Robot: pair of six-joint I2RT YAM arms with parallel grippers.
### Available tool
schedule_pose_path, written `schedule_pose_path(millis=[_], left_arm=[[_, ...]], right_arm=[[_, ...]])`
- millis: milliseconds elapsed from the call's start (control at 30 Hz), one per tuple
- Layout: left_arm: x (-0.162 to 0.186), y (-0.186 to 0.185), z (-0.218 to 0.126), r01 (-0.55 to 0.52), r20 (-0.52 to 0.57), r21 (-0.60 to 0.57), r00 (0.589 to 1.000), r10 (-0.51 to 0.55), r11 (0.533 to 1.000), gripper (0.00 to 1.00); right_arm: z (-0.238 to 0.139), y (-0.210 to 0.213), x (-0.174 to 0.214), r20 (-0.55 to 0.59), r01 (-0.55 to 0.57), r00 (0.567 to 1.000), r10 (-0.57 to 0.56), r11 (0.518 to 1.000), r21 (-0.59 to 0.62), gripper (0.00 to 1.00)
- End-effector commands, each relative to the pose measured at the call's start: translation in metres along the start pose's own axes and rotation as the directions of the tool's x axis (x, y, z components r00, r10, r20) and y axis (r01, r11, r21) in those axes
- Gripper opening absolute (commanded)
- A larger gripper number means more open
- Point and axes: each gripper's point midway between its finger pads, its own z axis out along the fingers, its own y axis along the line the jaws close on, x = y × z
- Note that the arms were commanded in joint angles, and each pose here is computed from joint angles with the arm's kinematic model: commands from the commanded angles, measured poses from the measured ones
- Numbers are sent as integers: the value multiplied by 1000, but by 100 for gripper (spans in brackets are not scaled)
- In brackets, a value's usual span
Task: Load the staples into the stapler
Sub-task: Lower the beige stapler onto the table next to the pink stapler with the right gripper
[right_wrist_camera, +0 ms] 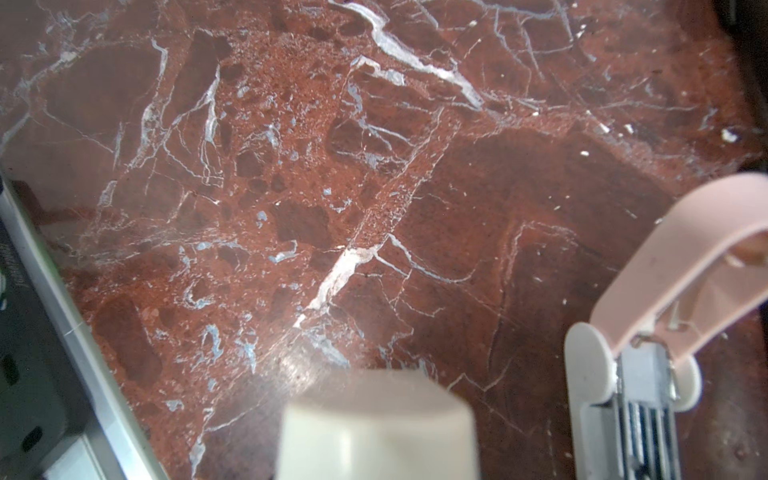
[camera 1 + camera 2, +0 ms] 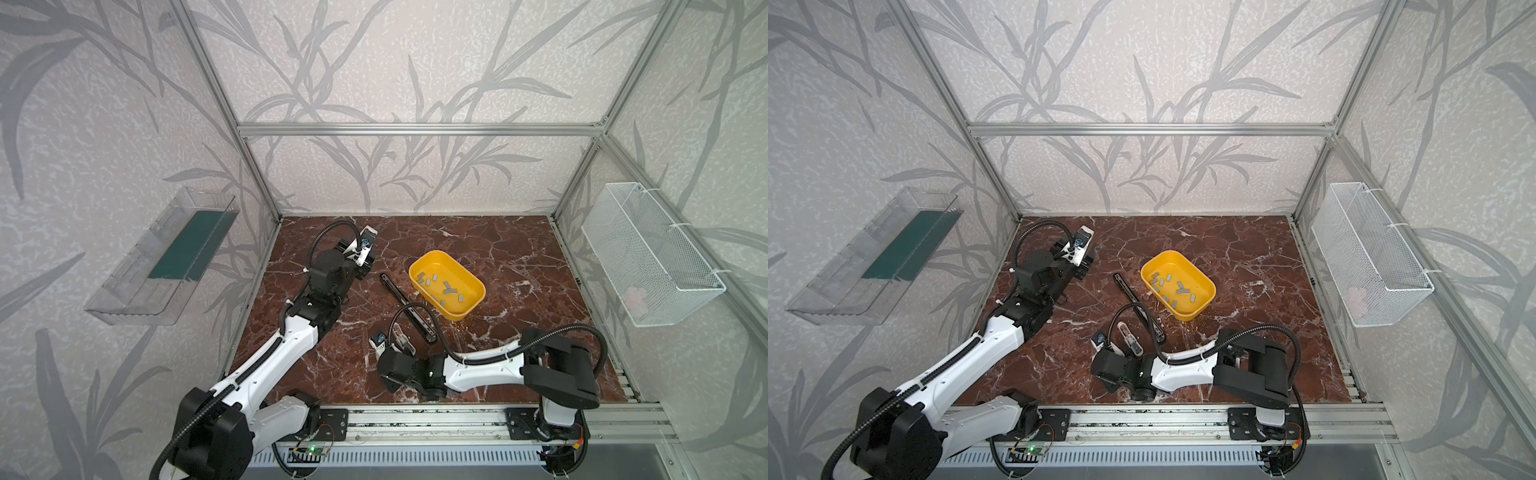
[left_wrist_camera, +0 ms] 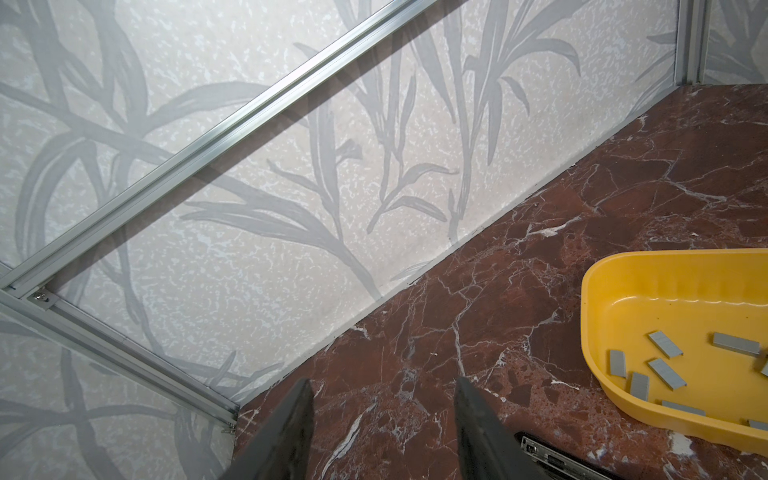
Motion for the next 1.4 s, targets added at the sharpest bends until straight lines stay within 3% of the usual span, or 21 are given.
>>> schedule_pose_path(millis=[0, 367, 533, 933, 1367], left_arm=[[-15, 6, -1, 13, 31, 3, 999, -13, 1000, 54], [-20, 7, -2, 21, 55, 3, 998, -21, 1000, 54], [-19, 7, -3, 21, 54, 1, 998, -21, 1000, 54], [-19, 5, -3, 18, 47, 19, 999, -19, 1000, 53], [-18, 3, -3, 17, 44, 32, 999, -18, 999, 53]], right_arm=[[4, 2, 1, -17, -11, 1000, 11, 1000, 21, 0], [19, -14, 13, -85, -66, 994, 72, 995, 74, 0], [25, -21, 16, -111, -101, 988, 108, 993, 67, 8], [27, -19, 18, -131, -91, 986, 99, 993, 69, 14], [22, -59, 19, -136, -122, 978, 158, 963, 240, 15]])
